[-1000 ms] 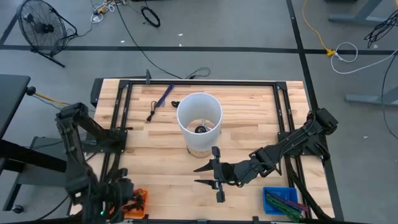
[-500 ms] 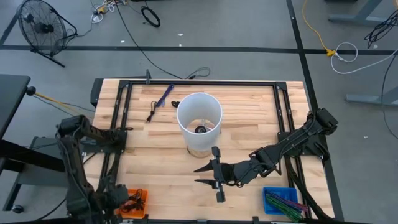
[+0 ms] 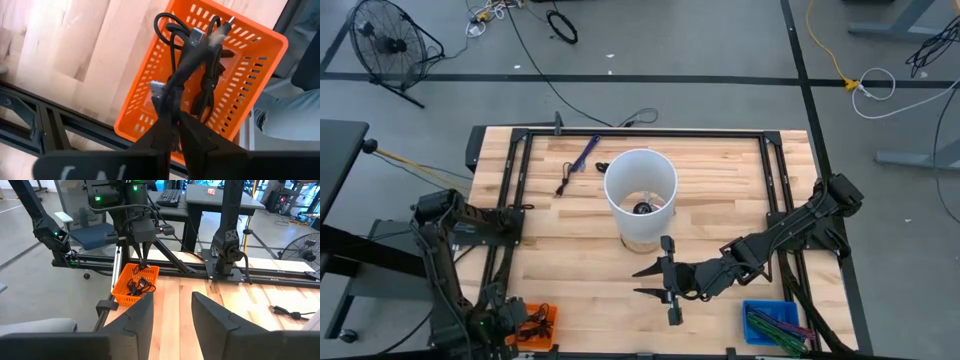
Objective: Pick & Place USB Port
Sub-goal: Put the black charger cable into the orange bin
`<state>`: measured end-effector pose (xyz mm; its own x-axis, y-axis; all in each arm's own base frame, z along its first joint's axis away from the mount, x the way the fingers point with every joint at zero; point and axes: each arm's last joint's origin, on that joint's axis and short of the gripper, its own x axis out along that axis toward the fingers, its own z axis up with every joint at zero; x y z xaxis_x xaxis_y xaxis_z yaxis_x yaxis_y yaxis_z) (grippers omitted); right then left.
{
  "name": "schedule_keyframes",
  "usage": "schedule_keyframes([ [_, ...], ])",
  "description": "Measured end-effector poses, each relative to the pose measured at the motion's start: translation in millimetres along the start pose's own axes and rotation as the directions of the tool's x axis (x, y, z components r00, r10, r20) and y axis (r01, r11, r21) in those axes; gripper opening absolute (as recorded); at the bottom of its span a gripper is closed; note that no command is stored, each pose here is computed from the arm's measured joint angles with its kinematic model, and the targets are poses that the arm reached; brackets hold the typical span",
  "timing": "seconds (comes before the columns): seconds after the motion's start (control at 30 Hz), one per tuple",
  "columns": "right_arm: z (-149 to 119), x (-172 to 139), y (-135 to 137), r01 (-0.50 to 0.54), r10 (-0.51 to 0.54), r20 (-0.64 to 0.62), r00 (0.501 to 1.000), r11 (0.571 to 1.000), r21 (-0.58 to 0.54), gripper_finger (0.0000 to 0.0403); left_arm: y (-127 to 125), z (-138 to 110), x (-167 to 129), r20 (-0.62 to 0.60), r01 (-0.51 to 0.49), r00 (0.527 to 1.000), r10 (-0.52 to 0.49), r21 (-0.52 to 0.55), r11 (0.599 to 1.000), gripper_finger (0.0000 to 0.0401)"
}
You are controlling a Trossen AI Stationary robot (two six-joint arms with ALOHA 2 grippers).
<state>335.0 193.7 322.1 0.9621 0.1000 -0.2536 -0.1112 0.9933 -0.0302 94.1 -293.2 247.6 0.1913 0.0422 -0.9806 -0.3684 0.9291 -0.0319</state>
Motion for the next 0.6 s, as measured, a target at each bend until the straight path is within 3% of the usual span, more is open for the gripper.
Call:
schedule_keyframes([
  [0.27, 0, 0, 0, 0.000, 0.000, -0.002, 1.000, 1.000, -0.001, 0.0132, 1, 0, 0, 0.005, -0.013, 1.000, 0.013, 0.022, 1.000, 0.0042],
  [0.43, -1, 0, 0, 0.001, -0.001, -0.006, 1.000, 1.000, -0.002, 0.0132, 19, 5, -2, 0.032, -0.199, 0.980, 0.198, 0.037, 0.979, 0.0042],
  [0.53, -1, 0, 0, 0.001, -0.001, -0.006, 1.000, 1.000, -0.002, 0.0132, 31, 11, -5, 0.133, -0.319, 0.940, 0.315, 0.010, 0.948, 0.0043],
  [0.6, -1, 0, 0, 0.001, -0.001, -0.007, 1.000, 1.000, -0.002, 0.0132, 32, 18, -4, 0.255, -0.306, 0.923, 0.288, 0.036, 0.951, 0.0043],
])
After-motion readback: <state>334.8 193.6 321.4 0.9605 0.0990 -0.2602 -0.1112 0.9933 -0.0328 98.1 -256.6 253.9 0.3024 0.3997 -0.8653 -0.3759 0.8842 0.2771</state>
